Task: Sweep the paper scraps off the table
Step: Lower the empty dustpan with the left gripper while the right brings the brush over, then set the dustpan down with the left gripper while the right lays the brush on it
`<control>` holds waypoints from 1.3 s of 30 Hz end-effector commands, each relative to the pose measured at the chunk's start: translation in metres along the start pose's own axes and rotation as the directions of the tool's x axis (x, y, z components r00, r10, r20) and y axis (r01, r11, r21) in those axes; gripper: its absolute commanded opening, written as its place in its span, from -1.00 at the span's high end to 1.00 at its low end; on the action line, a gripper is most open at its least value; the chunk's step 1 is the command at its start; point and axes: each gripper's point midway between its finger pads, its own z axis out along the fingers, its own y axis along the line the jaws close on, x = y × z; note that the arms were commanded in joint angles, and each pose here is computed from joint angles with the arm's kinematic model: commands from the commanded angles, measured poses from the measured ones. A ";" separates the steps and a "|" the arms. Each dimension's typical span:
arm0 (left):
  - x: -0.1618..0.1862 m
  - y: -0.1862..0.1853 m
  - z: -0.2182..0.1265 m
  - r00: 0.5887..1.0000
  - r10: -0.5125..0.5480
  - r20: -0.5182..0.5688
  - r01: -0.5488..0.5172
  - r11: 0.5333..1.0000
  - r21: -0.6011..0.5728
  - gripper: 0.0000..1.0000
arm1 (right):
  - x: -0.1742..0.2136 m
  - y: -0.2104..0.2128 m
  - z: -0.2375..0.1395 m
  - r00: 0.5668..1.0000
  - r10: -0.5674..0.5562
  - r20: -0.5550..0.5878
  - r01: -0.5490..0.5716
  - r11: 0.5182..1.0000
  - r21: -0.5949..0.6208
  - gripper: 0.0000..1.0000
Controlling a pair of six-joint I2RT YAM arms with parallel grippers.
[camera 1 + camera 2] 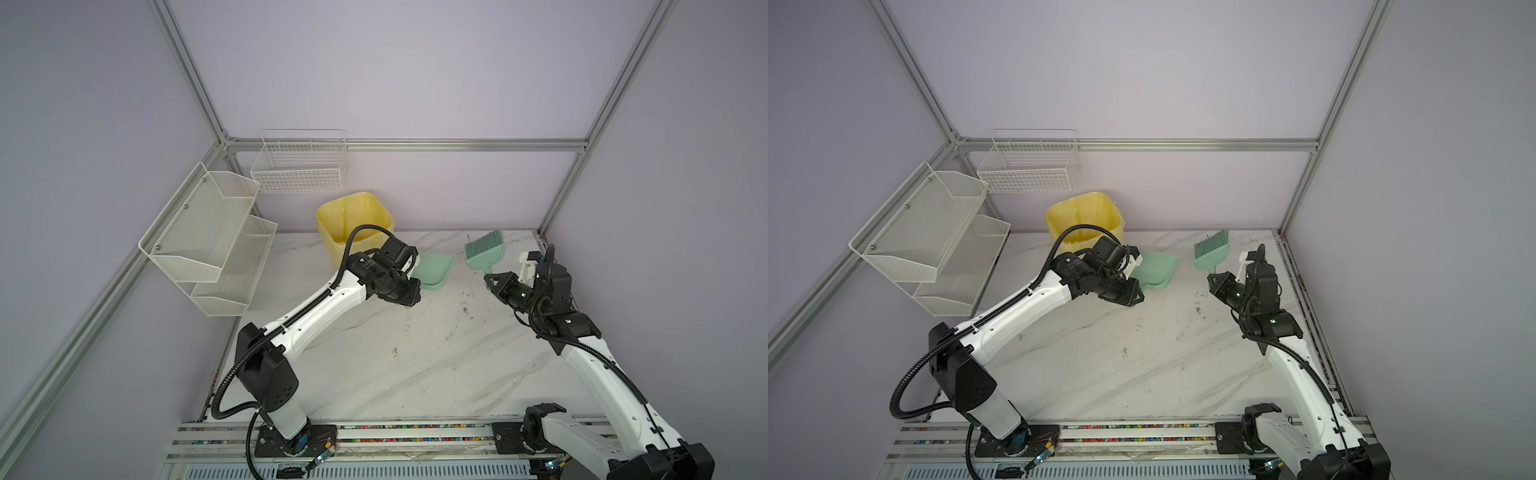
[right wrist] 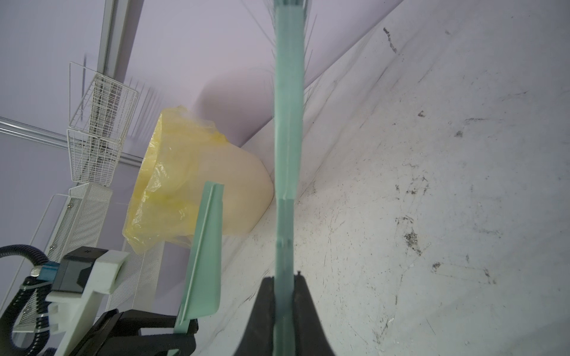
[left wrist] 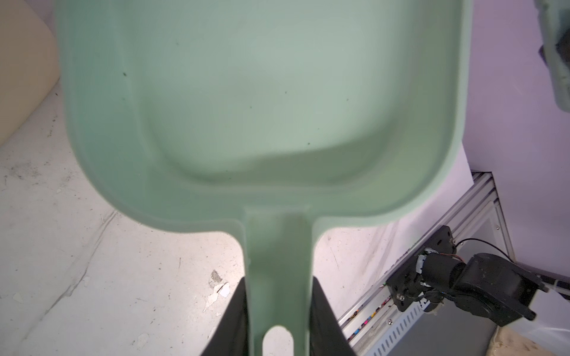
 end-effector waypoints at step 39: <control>-0.052 0.035 0.140 0.973 0.211 -0.089 -0.223 0.961 -0.166 0.82 | 0.053 -0.036 0.104 0.965 0.029 -0.260 -0.073 0.984 -0.161 1.00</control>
